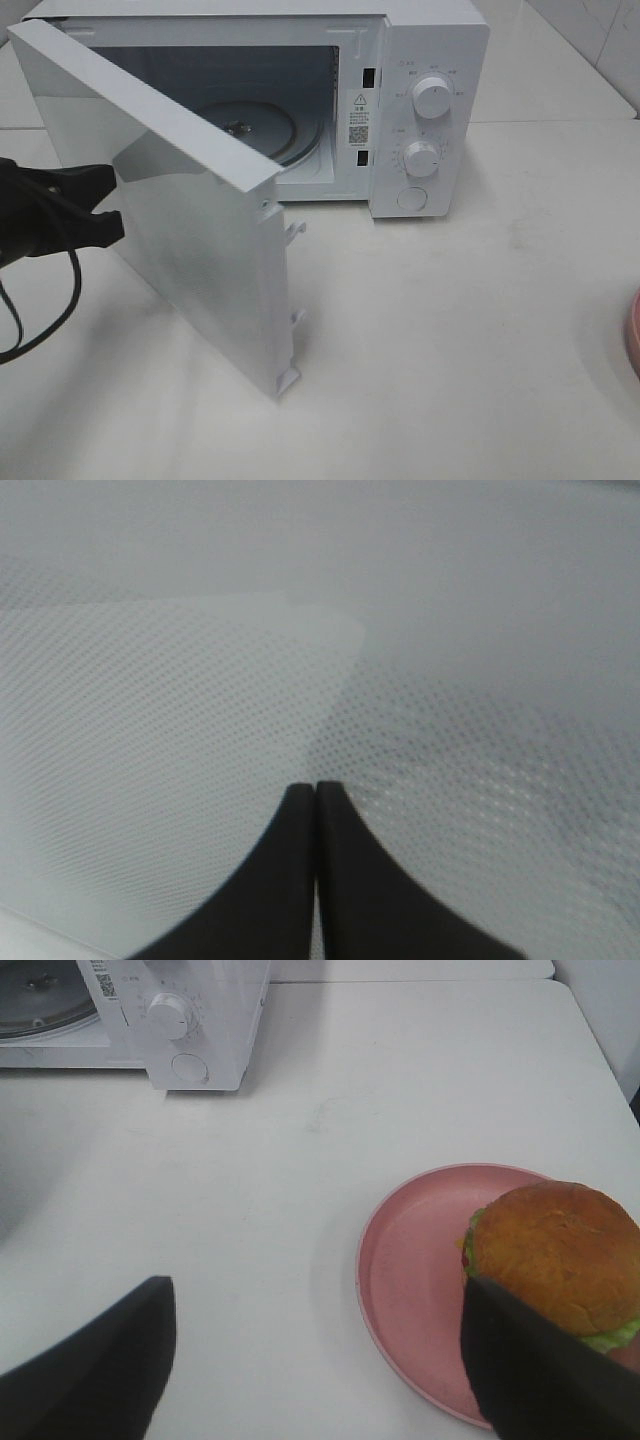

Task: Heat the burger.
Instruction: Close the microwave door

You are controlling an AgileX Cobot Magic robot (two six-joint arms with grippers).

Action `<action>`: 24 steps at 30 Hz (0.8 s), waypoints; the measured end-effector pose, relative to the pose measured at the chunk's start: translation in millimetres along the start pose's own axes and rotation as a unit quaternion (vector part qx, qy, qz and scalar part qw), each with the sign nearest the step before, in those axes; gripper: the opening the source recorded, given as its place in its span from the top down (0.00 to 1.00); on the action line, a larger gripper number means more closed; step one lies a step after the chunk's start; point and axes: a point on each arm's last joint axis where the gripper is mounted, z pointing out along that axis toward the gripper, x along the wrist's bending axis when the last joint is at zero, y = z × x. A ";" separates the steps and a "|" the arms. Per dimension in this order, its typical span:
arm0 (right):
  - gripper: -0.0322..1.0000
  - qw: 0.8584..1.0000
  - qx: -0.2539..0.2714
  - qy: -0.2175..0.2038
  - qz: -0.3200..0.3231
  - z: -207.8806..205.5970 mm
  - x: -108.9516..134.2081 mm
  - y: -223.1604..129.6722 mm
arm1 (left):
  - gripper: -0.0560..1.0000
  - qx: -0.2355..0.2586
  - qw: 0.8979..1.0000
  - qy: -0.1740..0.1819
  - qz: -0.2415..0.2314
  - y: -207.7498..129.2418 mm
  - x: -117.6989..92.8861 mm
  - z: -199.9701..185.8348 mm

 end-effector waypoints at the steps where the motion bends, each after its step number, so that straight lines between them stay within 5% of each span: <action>1: 0.24 1.000 0.000 0.000 0.000 0.0 0.0 0.0 | 0.95 0.000 1.000 0.000 0.000 0.0 0.0 0.0; 24: 0.24 1.000 0.000 0.000 0.000 0.0 0.0 0.0 | 0.95 0.017 1.000 -0.021 -0.015 18.4 -52.4 79.2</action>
